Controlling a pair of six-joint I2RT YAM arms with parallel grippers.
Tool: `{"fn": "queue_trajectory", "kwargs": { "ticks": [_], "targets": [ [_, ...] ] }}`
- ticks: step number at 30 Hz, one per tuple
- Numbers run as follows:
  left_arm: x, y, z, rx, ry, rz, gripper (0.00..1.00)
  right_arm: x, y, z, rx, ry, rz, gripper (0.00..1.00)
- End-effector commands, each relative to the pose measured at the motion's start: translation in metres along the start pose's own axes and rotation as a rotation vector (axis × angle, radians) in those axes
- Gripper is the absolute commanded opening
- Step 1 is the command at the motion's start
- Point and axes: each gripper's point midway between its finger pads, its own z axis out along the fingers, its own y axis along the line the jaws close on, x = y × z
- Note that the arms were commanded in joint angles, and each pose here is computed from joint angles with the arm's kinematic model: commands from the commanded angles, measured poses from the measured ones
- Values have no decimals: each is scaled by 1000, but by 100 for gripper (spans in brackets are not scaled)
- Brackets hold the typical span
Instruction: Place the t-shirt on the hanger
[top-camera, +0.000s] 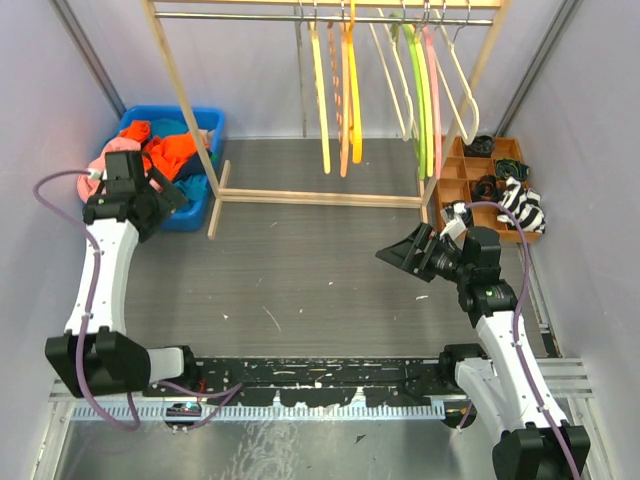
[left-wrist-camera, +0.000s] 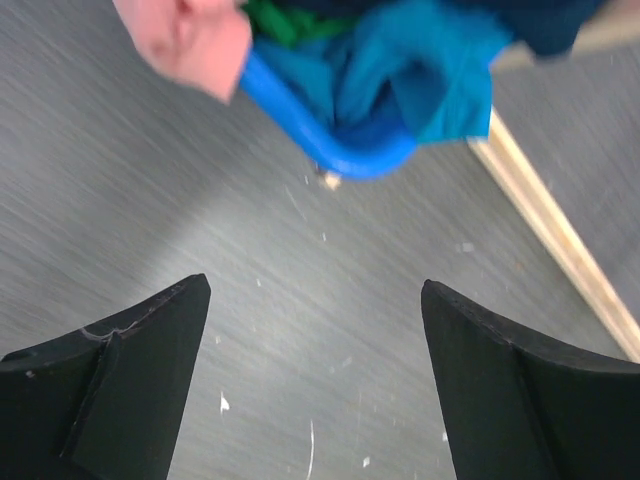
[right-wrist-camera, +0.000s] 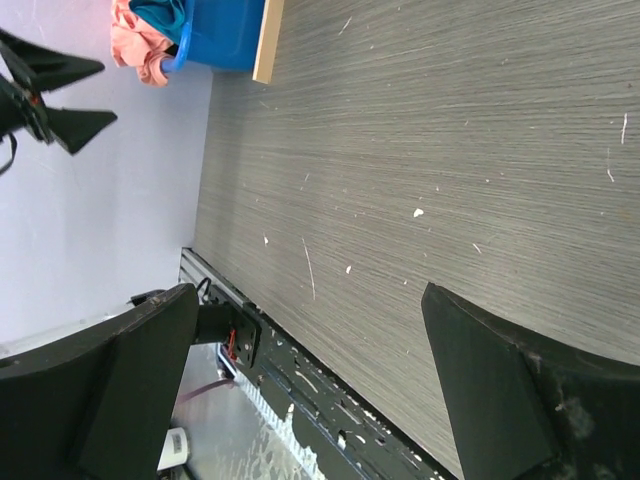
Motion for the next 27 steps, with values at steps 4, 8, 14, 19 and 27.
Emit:
{"fn": "queue_trajectory", "kwargs": {
  "ticks": [4,8,14,19,27],
  "targets": [
    [-84,8,23,-191,-203,-2,77,-13,27,-3,-102,-32,-62,100],
    [-103,7,38,-234,-228,-3,64,-9,23,1,-108,-8,-48,100],
    [-140,15,47,-365,-322,2,61,-6,17,6,-120,15,-50,100],
    [-173,20,43,-464,-421,24,82,-3,14,13,-137,61,-20,100],
    [-205,31,63,-586,-462,57,87,3,10,19,-116,107,1,100]
  ]
}}
